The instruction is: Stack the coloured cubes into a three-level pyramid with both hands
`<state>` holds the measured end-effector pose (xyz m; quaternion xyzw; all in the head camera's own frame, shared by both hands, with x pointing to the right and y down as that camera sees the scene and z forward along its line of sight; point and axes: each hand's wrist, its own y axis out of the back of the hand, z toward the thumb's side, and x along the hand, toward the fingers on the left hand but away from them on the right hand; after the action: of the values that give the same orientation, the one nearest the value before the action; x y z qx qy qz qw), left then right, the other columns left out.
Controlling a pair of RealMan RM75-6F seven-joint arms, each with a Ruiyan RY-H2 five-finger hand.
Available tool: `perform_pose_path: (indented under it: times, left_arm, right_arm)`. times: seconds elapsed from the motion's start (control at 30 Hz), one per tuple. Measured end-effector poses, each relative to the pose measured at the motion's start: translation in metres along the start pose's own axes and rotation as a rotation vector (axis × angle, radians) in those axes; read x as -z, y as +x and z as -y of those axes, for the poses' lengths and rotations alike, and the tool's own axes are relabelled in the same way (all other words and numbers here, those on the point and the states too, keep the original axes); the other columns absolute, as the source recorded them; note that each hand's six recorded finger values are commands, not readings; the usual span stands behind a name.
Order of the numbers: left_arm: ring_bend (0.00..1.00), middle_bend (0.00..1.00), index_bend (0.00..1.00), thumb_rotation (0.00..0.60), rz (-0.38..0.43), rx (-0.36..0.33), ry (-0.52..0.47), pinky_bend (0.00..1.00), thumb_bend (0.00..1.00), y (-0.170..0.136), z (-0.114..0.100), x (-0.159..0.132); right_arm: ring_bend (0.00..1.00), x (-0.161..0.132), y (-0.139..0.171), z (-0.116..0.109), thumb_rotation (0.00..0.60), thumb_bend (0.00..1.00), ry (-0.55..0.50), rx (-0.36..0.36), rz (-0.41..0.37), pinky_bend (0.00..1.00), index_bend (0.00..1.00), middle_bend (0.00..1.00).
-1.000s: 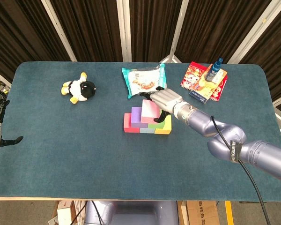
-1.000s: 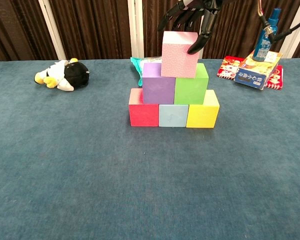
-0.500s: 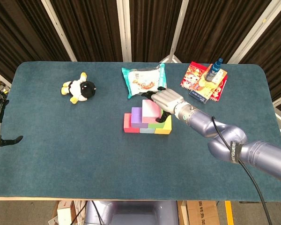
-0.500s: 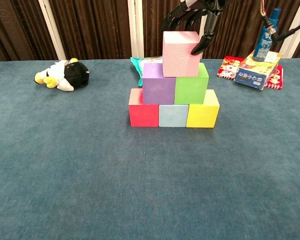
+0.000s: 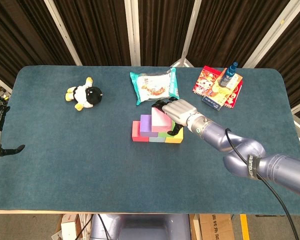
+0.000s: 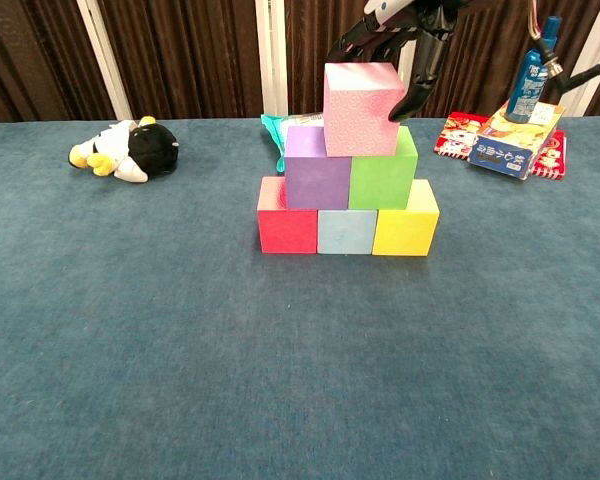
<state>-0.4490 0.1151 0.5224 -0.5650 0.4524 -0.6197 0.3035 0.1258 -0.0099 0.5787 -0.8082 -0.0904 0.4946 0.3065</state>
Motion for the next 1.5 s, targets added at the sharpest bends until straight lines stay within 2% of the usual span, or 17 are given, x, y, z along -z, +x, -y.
perform_pose_path:
  times: [0.37,0.63,0.97,1.17,1.3,1.4,1.5]
  left_arm:
    - [0.0,0.0,0.0,0.6,0.009,-0.005,-0.014,0.0,0.09,-0.001,-0.004,-0.001]
    - [0.0,0.0,0.0,0.6,0.028,-0.023,-0.03,0.0,0.09,-0.004,-0.009,-0.006]
    - [0.0,0.0,0.0,0.6,0.035,-0.032,-0.045,0.0,0.09,-0.006,-0.012,-0.008]
    - [0.0,0.0,0.0,0.6,0.05,-0.045,-0.054,0.0,0.09,-0.007,-0.015,-0.01]
    - [0.0,0.0,0.0,0.6,0.064,-0.057,-0.057,0.0,0.09,-0.01,-0.015,-0.01]
    - [0.0,0.0,0.0,0.6,0.066,-0.063,-0.05,0.0,0.09,-0.014,-0.013,-0.005]
    - [0.0,0.0,0.0,0.6,0.063,-0.078,-0.049,0.0,0.09,-0.019,-0.012,0.002]
  right_arm:
    - [0.13,0.003,0.028,-0.003,0.6,0.31,0.032,0.039,0.023,0.05,0.0,0.0]
    - [0.12,0.016,0.042,-0.02,0.6,0.31,-0.004,0.177,0.075,0.05,0.0,0.0]
    - [0.02,0.036,0.063,-0.025,0.6,0.31,-0.04,0.259,0.153,0.03,0.0,0.0]
    - [0.01,0.065,0.089,-0.027,0.6,0.31,-0.089,0.389,0.239,0.01,0.0,0.0]
    - [0.0,0.097,0.119,-0.013,0.6,0.31,-0.133,0.487,0.341,0.0,0.0,0.0]
    - [0.0,0.124,0.147,0.012,0.6,0.31,-0.185,0.533,0.431,0.0,0.0,0.0]
    - [0.0,0.145,0.172,0.045,0.6,0.31,-0.24,0.546,0.5,0.0,0.0,0.0]
